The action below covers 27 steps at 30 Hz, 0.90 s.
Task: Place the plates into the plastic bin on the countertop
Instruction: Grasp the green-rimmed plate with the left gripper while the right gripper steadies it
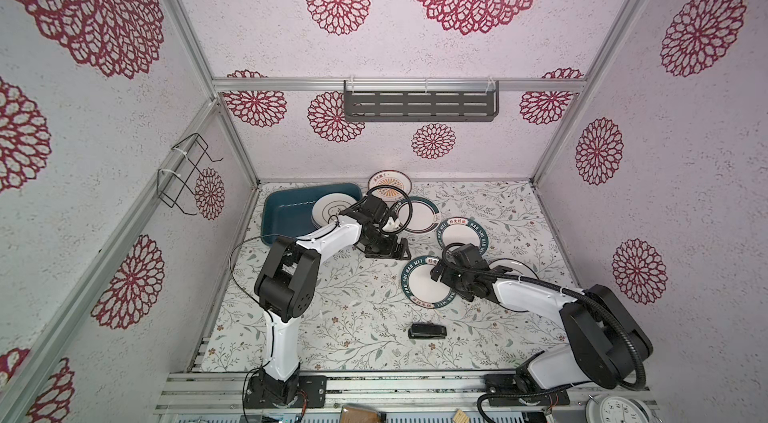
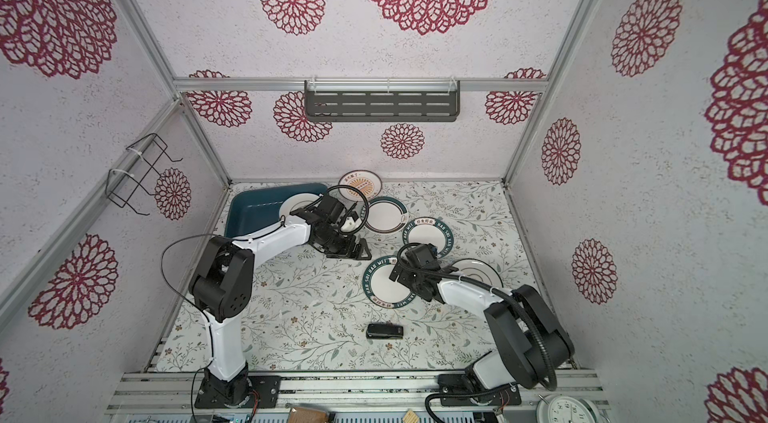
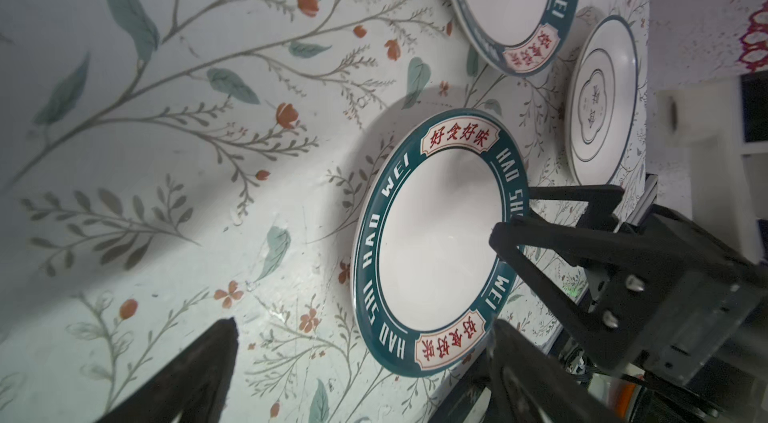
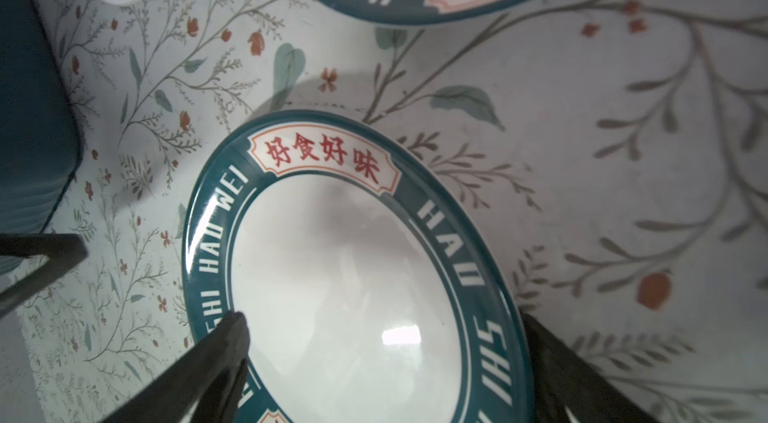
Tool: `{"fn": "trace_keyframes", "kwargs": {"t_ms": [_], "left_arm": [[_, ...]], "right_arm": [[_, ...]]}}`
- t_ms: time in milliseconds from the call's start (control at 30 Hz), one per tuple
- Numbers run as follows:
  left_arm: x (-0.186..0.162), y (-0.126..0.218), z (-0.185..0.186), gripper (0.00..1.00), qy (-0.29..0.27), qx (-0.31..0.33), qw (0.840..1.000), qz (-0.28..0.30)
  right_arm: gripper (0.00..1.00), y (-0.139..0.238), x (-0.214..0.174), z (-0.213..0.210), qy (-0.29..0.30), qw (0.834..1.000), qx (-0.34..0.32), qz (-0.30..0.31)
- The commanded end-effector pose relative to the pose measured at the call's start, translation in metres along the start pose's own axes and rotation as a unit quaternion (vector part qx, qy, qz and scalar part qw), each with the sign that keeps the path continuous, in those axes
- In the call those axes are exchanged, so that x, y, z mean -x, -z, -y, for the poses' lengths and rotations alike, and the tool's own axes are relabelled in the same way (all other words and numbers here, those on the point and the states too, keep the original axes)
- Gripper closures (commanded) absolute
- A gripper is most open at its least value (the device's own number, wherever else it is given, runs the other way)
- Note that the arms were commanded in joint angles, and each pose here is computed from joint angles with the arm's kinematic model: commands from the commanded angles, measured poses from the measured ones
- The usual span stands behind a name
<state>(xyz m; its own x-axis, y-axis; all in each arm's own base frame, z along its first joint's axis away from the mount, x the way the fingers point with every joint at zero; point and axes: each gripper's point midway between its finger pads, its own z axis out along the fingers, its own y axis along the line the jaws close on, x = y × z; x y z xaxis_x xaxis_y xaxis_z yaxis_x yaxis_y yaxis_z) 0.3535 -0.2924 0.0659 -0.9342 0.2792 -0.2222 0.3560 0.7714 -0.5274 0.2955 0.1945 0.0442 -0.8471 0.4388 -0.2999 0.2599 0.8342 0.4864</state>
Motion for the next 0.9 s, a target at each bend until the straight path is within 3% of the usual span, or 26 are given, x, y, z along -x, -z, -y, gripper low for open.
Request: {"fn": "trace_keyframes", "kwargs": {"t_ms": [0, 500, 633, 867], "left_arm": [[-0.011, -0.009, 0.006, 0.05, 0.008, -0.028, 0.999, -0.024], [-0.032, -0.033, -0.003, 0.17, 0.034, -0.056, 0.996, -0.060], [-0.027, -0.036, 0.003, 0.27, 0.037, -0.078, 0.995, -0.055], [-0.007, -0.033, 0.002, 0.55, 0.055, -0.098, 0.994, -0.012]], "right_arm": [[0.01, -0.006, -0.004, -0.029, 0.027, 0.998, 0.053, -0.022], [0.01, -0.012, -0.031, -0.044, 0.050, 0.993, 0.074, -0.077], [0.01, -0.013, -0.037, -0.046, 0.063, 0.991, 0.073, -0.091], [0.01, -0.016, -0.036, -0.052, 0.088, 0.988, 0.072, -0.103]]}}
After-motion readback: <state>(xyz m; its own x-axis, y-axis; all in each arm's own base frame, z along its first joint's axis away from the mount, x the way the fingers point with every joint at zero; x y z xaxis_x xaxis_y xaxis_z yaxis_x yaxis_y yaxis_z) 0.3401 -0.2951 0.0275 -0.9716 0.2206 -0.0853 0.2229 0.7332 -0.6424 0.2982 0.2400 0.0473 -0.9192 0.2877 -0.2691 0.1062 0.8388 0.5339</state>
